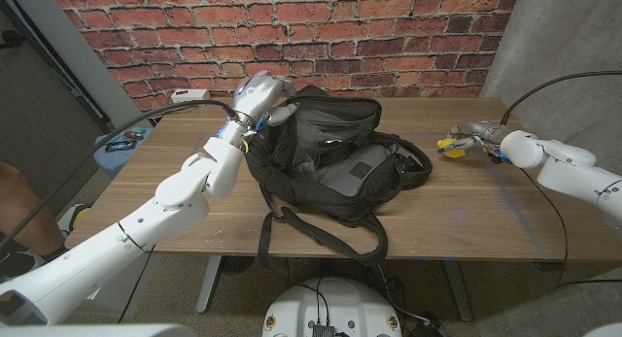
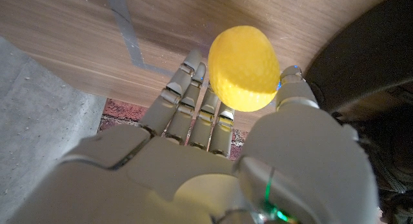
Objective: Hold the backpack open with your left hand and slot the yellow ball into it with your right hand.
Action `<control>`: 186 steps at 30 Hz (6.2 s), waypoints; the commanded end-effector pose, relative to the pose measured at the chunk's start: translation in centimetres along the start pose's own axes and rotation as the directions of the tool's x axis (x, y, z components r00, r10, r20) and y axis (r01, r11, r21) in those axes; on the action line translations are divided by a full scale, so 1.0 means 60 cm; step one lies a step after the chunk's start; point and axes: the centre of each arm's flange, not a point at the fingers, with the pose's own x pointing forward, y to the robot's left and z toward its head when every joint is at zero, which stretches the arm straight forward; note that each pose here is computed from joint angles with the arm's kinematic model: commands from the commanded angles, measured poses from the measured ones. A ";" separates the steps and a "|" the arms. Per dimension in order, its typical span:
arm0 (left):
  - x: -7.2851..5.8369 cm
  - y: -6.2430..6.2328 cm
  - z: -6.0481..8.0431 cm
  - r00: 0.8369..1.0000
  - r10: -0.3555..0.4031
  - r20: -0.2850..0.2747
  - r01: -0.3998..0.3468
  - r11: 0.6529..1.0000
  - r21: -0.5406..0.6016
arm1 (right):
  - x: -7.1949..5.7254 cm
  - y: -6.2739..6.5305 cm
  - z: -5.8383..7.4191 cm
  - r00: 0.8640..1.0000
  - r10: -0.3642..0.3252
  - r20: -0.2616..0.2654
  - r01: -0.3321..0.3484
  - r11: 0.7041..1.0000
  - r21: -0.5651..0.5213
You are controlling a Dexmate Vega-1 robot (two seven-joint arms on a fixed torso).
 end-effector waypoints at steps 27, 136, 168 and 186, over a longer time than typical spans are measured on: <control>-0.010 0.008 -0.015 1.000 0.027 0.012 -0.027 1.000 0.002 | -0.100 -0.042 0.062 0.999 -0.045 -0.026 0.046 0.999 0.009; -0.027 0.000 -0.035 0.997 0.074 0.009 -0.074 0.997 -0.030 | -0.240 -0.054 0.301 0.957 -0.128 0.262 0.011 0.913 0.407; -0.045 0.018 -0.042 0.993 0.112 -0.027 -0.113 0.994 -0.011 | -0.190 -0.033 0.371 0.918 -0.121 0.377 -0.090 0.863 0.498; -0.046 0.026 -0.047 0.992 0.127 -0.028 -0.127 0.992 -0.001 | -0.151 -0.011 0.395 0.903 -0.108 0.415 -0.128 0.855 0.502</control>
